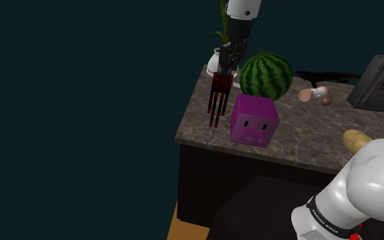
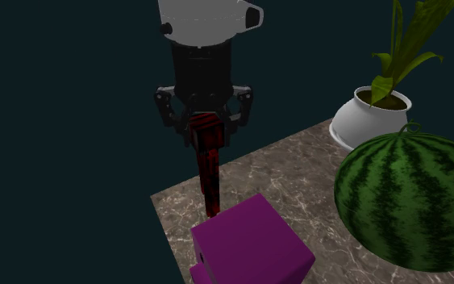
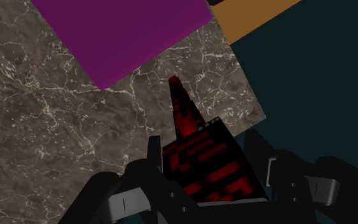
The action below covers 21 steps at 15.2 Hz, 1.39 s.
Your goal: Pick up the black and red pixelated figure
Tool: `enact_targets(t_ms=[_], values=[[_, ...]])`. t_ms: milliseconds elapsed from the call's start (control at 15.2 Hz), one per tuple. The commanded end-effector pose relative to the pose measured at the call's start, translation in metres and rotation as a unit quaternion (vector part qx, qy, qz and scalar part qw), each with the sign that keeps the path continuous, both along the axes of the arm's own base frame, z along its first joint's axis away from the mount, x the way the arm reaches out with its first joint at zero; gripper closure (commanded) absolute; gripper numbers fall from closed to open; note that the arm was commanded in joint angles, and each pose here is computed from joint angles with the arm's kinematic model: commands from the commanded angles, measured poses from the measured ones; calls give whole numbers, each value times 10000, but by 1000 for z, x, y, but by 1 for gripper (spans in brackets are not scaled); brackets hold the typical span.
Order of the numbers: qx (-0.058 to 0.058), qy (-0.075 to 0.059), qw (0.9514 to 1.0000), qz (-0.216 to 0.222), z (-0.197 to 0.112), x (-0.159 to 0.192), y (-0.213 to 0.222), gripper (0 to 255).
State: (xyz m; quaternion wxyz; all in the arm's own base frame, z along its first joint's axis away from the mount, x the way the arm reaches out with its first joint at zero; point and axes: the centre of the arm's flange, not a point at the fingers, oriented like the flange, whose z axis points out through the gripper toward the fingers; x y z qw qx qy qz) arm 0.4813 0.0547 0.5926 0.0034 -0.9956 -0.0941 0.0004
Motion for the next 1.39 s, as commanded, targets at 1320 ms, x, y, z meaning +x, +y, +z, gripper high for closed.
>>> enact_targets(t_ms=[1320], values=[[1,11,10000,1,79,1,0,255]])
